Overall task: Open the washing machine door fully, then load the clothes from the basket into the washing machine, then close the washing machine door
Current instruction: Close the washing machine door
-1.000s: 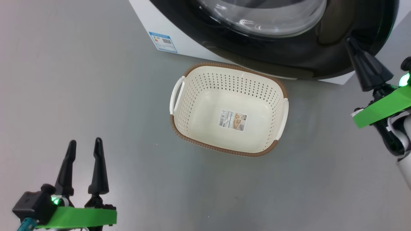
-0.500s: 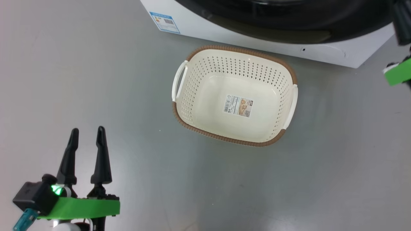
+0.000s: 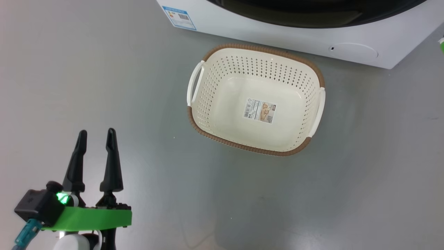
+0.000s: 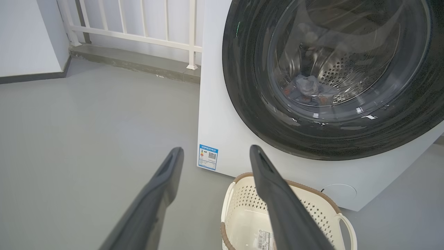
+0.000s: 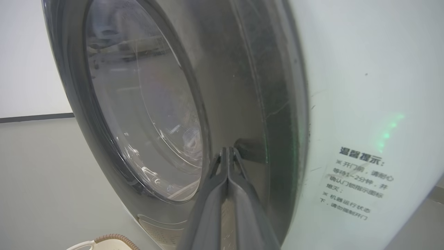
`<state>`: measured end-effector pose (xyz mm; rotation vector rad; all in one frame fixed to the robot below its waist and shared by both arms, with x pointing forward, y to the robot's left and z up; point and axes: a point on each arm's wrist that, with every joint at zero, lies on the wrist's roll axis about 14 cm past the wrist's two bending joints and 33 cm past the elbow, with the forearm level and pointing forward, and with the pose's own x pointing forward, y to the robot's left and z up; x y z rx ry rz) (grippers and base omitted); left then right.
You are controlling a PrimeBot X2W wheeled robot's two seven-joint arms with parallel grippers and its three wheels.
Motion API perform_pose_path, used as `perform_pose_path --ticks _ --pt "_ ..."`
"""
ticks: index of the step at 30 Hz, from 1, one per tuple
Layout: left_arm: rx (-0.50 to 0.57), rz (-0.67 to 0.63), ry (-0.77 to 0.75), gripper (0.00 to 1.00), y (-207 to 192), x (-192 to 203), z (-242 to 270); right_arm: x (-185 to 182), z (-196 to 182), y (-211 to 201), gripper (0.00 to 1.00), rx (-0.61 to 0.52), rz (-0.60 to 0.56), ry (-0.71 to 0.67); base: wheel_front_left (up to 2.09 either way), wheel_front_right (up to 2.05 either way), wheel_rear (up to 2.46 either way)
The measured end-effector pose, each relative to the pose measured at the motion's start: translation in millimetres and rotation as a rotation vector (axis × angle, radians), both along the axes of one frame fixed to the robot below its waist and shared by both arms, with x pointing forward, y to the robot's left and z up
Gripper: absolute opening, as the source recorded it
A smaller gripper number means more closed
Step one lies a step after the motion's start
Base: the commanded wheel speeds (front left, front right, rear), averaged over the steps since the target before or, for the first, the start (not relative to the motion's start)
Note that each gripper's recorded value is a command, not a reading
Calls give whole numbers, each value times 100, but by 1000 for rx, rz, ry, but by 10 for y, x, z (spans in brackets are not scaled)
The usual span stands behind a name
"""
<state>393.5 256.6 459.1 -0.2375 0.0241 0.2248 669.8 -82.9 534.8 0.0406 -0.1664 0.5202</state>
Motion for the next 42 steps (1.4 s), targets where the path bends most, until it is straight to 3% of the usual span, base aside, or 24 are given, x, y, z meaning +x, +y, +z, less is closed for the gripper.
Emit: perform_pose_path --ticks 15,16,18,19,20,28,42 --pt "-11 -15 -42 100 -52 -12 135 -128 167 -99 0 8 -40 -1 0 0 0" --pt "-9 -17 -45 100 -55 -16 148 -158 154 -98 5 7 -39 4 0 0 0" --pt "-4 -19 -51 100 -61 -26 177 -231 129 -83 40 5 -33 15 0 0 0" --pt "-1 -20 -55 100 -62 -33 193 -273 125 -62 77 9 -27 19 0 0 0" --pt "-1 -20 -61 100 -62 -37 212 -317 132 -33 98 14 -20 20 0 0 0" --pt "-3 -37 -108 100 -115 -55 366 -627 281 -22 100 42 -11 8 0 0 0" --pt "1 -115 -149 100 -371 -112 501 -1311 323 -384 100 54 -86 15 0 0 0"
